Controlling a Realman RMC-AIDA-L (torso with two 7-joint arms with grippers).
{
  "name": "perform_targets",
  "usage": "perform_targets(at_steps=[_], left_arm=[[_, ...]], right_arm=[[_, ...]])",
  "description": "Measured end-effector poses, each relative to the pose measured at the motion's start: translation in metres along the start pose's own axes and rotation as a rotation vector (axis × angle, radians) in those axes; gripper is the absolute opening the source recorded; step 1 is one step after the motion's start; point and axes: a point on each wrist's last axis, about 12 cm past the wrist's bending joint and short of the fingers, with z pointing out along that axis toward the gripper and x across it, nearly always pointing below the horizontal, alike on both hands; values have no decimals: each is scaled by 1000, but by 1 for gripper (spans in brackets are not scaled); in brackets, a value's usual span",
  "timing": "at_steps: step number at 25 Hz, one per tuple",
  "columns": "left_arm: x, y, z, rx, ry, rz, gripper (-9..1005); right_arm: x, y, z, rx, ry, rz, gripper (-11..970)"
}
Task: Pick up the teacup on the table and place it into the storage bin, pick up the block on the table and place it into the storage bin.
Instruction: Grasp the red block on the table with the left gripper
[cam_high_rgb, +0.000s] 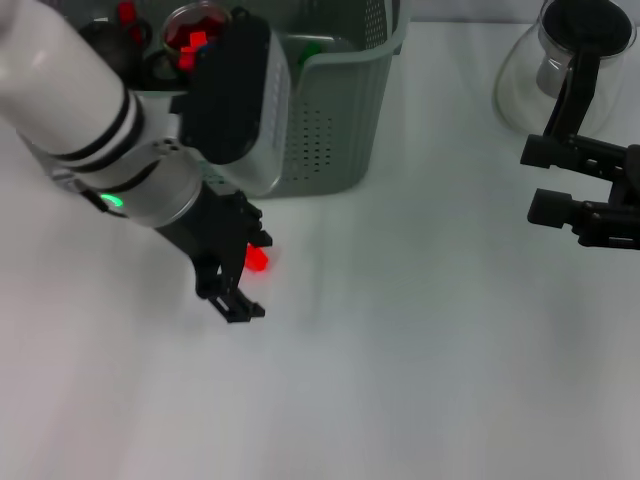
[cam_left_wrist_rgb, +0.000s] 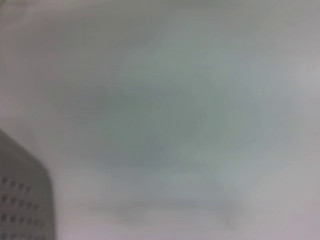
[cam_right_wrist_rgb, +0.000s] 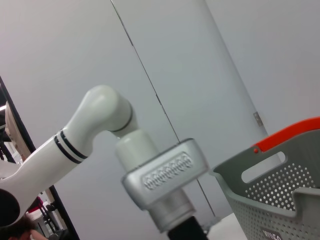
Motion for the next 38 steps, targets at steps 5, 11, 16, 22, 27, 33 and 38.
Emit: perform_targets(at_steps=[5,11,16,22,27,33,38], left_arm=[[-2,9,8,-29,25,33,839],[-3,17,23,-37,96,81,839],[-7,21,30,-35,114,111,840],[-9,25,38,-12,141,123,836],[-9,27,40,-19,144,124,818],[-7,30,42,-5,158,119,699],[-6,31,42,-15,162,113,600]], right_arm=[[1,1,0,-3,0,0,927],[2,1,0,-3,3,2,927],[4,2,0,0,0,5,927],[5,2,-1,2,-4,8,928],[6,3,-1,3,-5,10,928],[6,3,-2,4,-6,10,928],[6,3,-2,5,-7,10,928]])
